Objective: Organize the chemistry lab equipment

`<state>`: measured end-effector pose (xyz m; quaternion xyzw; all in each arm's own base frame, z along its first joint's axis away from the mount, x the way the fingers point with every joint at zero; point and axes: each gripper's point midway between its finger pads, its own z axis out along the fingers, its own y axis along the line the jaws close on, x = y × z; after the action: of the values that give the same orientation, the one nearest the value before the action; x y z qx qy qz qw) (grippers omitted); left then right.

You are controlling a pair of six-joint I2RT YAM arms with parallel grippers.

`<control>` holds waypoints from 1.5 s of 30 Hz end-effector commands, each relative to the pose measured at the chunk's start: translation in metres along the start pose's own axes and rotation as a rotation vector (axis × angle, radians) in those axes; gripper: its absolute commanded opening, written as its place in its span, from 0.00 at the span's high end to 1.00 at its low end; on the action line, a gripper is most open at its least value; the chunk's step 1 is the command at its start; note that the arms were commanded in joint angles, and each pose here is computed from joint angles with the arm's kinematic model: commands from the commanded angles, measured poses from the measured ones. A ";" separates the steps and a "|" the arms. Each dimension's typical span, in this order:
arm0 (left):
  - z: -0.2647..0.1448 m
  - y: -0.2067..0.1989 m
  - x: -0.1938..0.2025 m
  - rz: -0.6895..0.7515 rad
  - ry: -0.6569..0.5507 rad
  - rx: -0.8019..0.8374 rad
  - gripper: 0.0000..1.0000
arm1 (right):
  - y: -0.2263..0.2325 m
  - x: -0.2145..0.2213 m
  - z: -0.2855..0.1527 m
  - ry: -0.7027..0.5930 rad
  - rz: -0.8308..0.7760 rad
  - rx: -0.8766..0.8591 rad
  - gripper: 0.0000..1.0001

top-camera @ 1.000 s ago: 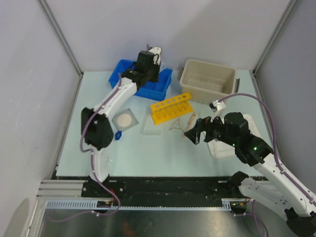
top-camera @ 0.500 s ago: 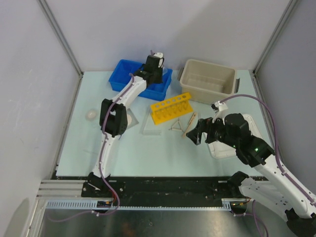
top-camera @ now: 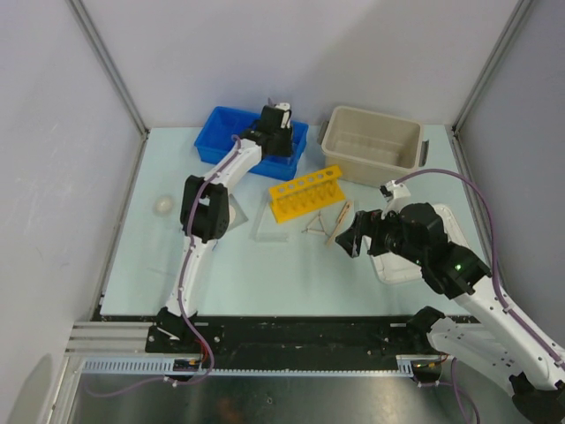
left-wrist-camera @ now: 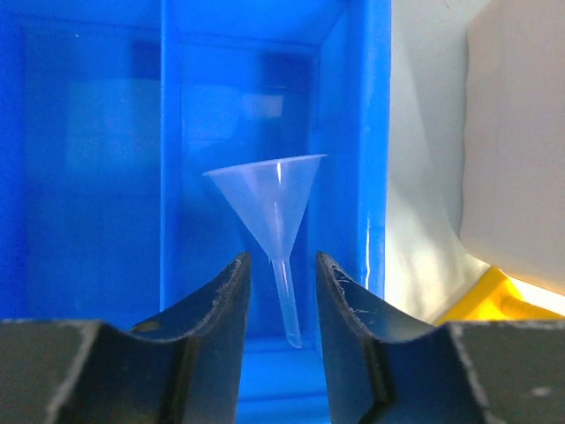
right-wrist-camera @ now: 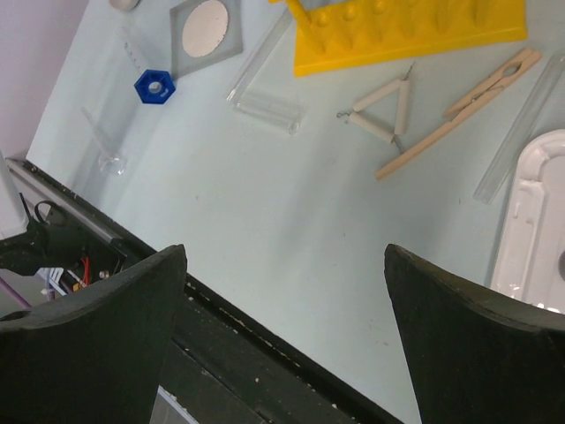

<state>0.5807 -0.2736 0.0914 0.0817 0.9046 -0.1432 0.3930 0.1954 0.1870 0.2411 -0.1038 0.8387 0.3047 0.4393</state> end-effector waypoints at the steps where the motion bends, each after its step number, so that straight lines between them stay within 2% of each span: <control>1: -0.033 -0.014 -0.032 -0.011 -0.063 0.061 0.58 | -0.003 -0.011 -0.002 -0.033 0.034 0.031 0.01; 8: -0.104 -0.027 -0.063 -0.013 -0.134 0.108 0.54 | -0.006 -0.005 0.002 -0.003 0.071 0.050 0.01; 14: -0.174 -0.031 -0.053 -0.017 -0.145 0.136 0.54 | -0.037 -0.002 0.004 -0.013 0.132 0.225 0.01; 20: -0.224 -0.024 0.023 -0.029 -0.041 0.165 0.52 | -0.055 0.013 0.012 0.055 0.143 0.306 0.01; 27: -0.285 -0.011 0.092 -0.067 -0.028 0.168 0.49 | -0.062 0.032 0.028 0.111 0.173 0.319 0.01; 29: -0.292 0.009 0.104 -0.115 -0.050 0.086 0.49 | -0.059 0.034 0.035 0.121 0.180 0.294 0.01; 35: -0.310 0.084 0.126 -0.437 -0.135 -0.138 0.49 | -0.044 0.041 0.051 0.153 0.216 0.204 0.05; 40: -0.310 0.134 0.144 -0.678 -0.161 -0.285 0.26 | -0.042 0.045 0.051 0.167 0.208 0.197 0.05; 45: -0.298 0.171 0.166 -0.848 -0.101 -0.365 0.24 | -0.043 0.044 0.045 0.152 0.201 0.206 0.05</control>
<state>0.3014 -0.0277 0.1435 -0.2950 0.8697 -0.1320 0.3731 0.2186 0.1823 0.1583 0.0033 0.9126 0.2377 0.3327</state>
